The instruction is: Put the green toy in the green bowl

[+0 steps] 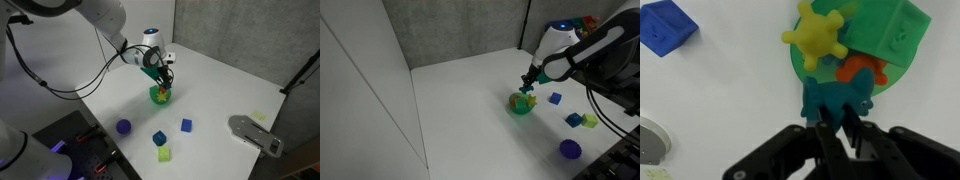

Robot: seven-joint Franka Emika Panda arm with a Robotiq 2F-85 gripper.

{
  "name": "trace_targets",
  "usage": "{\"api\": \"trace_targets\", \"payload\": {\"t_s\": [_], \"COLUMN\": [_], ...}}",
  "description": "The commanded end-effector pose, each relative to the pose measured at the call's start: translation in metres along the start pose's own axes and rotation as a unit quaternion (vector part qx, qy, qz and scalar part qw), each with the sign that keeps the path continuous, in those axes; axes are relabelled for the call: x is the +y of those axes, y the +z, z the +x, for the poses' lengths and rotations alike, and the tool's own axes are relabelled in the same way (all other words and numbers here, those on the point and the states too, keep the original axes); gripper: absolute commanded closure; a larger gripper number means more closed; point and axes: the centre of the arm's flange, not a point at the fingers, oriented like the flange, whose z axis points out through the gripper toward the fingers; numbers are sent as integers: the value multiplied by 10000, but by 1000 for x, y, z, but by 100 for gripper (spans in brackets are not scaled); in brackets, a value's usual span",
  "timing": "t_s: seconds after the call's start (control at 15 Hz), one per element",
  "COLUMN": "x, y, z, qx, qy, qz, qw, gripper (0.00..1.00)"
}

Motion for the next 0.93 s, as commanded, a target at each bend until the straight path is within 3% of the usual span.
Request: {"api": "trace_targets", "payload": {"t_s": [0.0, 0.87], "x": [-7, -6], "y": [16, 32], "z": [12, -19], "qx": [130, -311], "qy": [-117, -453], "qz": [30, -60], "qw": [9998, 9985], "gripper": [94, 94]}}
